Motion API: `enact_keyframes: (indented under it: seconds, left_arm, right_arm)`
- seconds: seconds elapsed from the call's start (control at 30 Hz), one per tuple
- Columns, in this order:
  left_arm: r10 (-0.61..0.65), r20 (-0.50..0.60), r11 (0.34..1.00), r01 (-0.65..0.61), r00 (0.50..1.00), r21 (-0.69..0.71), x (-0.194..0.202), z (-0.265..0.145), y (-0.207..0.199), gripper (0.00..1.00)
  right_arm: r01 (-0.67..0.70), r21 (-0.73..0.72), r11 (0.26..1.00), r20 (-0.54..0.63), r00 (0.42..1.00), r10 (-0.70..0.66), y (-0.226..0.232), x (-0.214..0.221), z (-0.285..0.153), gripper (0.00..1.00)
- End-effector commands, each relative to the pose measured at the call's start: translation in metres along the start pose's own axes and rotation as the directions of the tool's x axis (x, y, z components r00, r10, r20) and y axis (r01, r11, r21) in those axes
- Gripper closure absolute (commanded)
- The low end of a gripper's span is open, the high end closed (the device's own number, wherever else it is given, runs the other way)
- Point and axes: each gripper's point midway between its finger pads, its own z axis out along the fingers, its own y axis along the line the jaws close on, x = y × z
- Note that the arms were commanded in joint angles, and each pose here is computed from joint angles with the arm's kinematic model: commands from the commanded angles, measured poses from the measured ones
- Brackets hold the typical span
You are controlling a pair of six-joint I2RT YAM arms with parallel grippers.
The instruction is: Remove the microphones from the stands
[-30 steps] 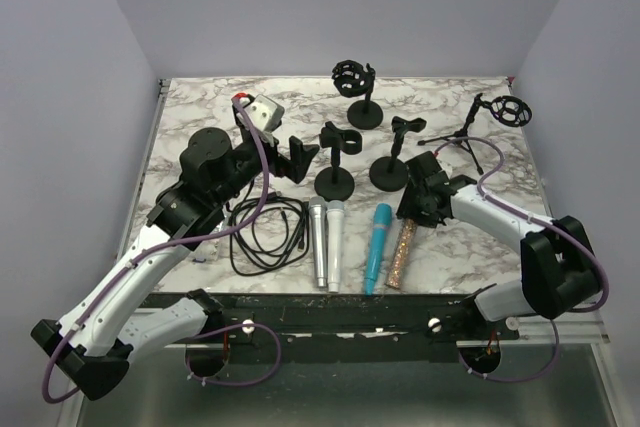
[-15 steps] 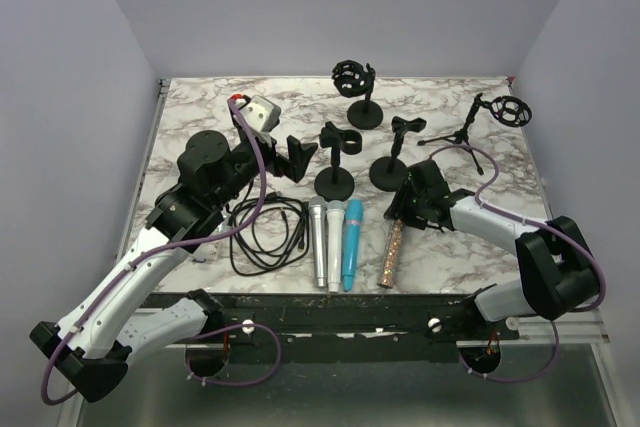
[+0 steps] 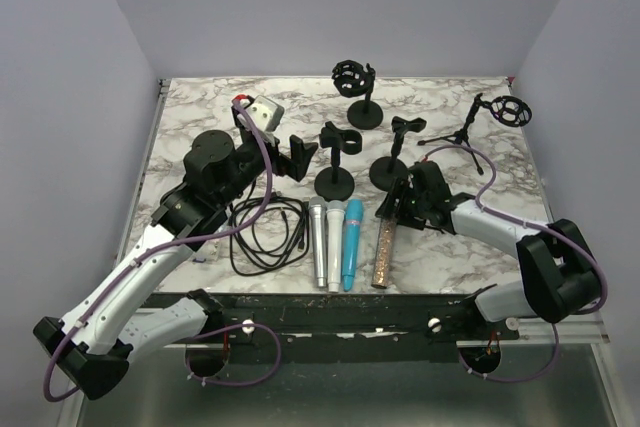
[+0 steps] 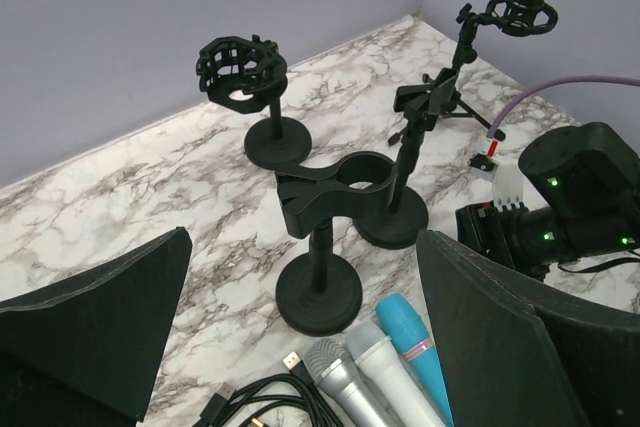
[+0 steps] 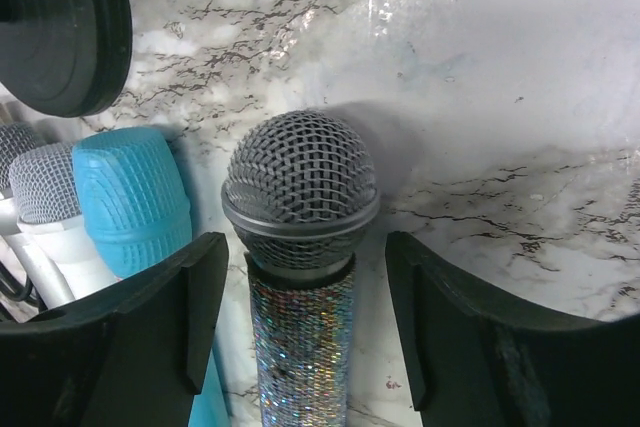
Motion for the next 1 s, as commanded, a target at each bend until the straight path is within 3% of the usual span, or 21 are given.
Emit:
enact_keyframes:
  seconds: [0.0, 0.3, 0.5, 0.63, 0.97]
  left_arm:
    - [0.017, 0.0, 0.999, -0.017, 1.0, -0.046, 0.006, 0.006, 0.008, 0.01]
    - [0.05, 0.044, 0.998, -0.048, 0.998, -0.052, 0.01, 0.005, 0.011, 0.01]
    - [0.062, 0.193, 0.997, -0.053, 0.979, -0.049, -0.009, -0.011, 0.01, 0.01]
    - [0.027, 0.241, 0.999, -0.016, 0.97, -0.048, -0.016, -0.03, 0.009, 0.01]
    - [-0.04, 0.416, 0.995, 0.074, 0.908, -0.068, -0.057, -0.108, 0.014, 0.01]
  right_arm:
    - [0.028, -0.044, 0.999, -0.004, 1.0, -0.028, 0.006, 0.003, -0.006, 0.28]
    - [0.11, -0.087, 0.99, 0.099, 0.99, -0.101, 0.023, -0.023, -0.037, 0.18]
    - [0.175, -0.06, 0.983, 0.24, 0.958, -0.156, 0.031, -0.055, -0.074, 0.09]
    - [0.214, -0.016, 0.977, 0.364, 0.911, -0.193, 0.036, -0.084, -0.106, 0.0]
    - [0.184, 0.043, 0.982, 0.628, 0.759, -0.17, 0.055, -0.151, -0.212, 0.0]
